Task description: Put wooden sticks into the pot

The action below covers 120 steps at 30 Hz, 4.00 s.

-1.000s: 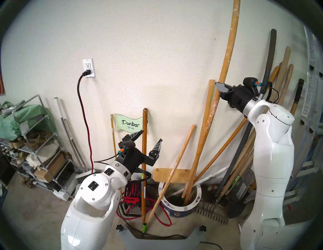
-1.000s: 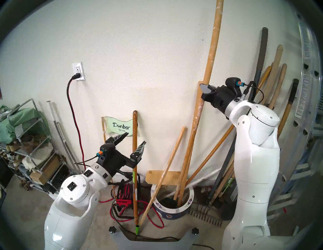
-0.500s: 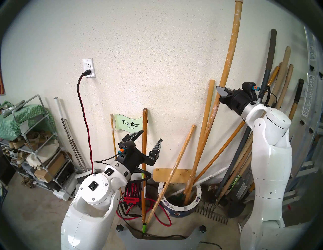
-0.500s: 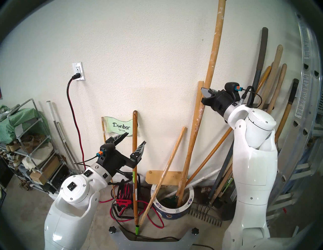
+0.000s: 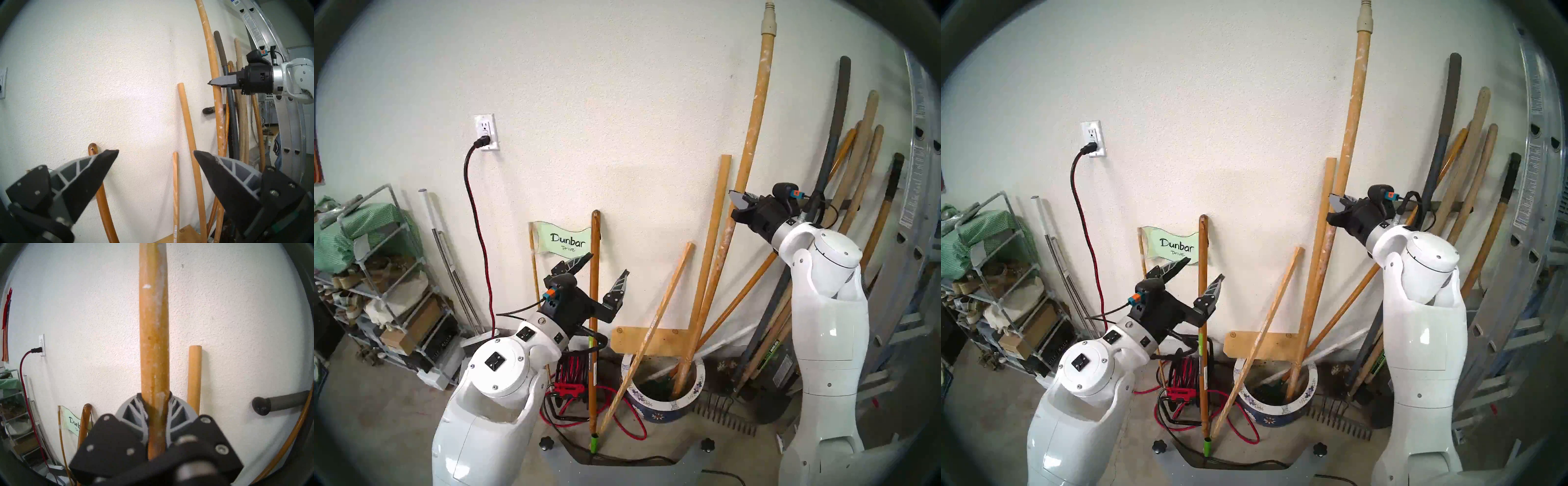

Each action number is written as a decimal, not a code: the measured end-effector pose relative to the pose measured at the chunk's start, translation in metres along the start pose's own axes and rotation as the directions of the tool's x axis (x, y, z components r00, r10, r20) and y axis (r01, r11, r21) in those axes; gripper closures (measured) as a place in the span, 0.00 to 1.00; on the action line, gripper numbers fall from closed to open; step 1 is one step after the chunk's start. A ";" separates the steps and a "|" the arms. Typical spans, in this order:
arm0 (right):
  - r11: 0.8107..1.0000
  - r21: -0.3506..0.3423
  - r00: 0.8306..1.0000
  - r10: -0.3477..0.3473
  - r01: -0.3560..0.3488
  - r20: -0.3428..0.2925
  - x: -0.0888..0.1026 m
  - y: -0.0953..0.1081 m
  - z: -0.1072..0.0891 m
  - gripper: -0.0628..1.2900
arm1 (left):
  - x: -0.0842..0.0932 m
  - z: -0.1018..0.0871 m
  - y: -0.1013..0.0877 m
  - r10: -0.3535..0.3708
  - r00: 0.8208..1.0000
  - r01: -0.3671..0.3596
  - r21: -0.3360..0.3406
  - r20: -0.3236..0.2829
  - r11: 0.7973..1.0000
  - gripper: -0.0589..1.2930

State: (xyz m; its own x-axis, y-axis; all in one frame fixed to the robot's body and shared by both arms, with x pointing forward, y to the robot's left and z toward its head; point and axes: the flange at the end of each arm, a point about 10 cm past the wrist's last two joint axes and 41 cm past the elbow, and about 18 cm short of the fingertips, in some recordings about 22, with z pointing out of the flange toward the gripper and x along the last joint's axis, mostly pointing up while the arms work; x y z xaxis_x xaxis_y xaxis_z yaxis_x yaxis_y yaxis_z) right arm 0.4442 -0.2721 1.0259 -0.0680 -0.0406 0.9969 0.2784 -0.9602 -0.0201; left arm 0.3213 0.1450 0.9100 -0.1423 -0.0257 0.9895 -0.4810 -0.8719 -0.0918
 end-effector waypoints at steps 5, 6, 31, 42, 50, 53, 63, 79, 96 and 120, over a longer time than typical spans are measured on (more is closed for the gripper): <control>1.000 -0.009 1.000 -0.002 0.002 0.016 -0.009 0.001 0.002 0.86 | 0.000 0.000 0.000 0.000 1.000 0.000 0.000 0.000 1.000 0.02; 1.000 -0.013 1.000 -0.001 0.001 0.021 -0.012 0.001 0.003 0.86 | 0.000 0.000 0.000 0.000 1.000 0.000 0.000 0.000 1.000 0.02; 0.998 -0.042 0.993 0.049 -0.045 0.106 -0.055 -0.004 0.003 0.86 | 0.000 0.000 0.000 0.000 1.000 0.000 0.000 0.000 1.000 0.02; 0.997 -0.050 0.986 0.073 -0.066 0.151 -0.077 -0.010 -0.001 0.86 | 0.000 0.000 0.000 0.000 1.000 0.000 0.000 0.000 1.000 0.02; 0.996 -0.057 0.981 0.083 -0.074 0.177 -0.089 -0.009 -0.002 0.86 | 0.000 0.000 0.000 0.000 1.000 0.000 0.000 0.000 1.000 0.02; 0.996 -0.057 0.979 0.082 -0.073 0.188 -0.093 -0.009 -0.002 0.86 | 0.000 0.000 0.000 0.000 1.000 0.000 0.000 0.000 1.000 0.02; 0.997 -0.059 0.974 0.071 -0.059 0.216 -0.105 -0.010 0.000 0.86 | 0.000 0.000 0.000 0.000 1.000 0.000 0.000 0.000 1.000 0.02; 0.994 -0.082 0.957 0.087 -0.066 0.277 -0.135 -0.010 -0.007 0.86 | 0.000 0.000 0.000 0.000 1.000 0.000 0.000 0.000 1.000 0.02; 0.991 -0.105 0.937 0.110 -0.079 0.331 -0.163 -0.012 -0.017 0.86 | 0.000 0.000 0.000 0.000 1.000 0.000 0.000 0.000 1.000 0.02; 0.991 -0.122 0.942 0.096 -0.059 0.321 -0.179 -0.013 0.005 0.87 | 0.000 0.000 0.000 0.000 1.000 0.000 0.000 0.000 1.000 0.02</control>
State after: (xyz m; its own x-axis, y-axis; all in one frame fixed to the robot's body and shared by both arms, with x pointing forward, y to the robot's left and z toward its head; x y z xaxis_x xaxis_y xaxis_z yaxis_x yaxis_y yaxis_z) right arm 0.4575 -0.2512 0.8482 0.2704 -0.0414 0.9618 0.1627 -0.9827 -0.0881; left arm 0.3213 0.1450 0.9100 -0.1423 -0.0257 0.9895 -0.4811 -0.8719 -0.0918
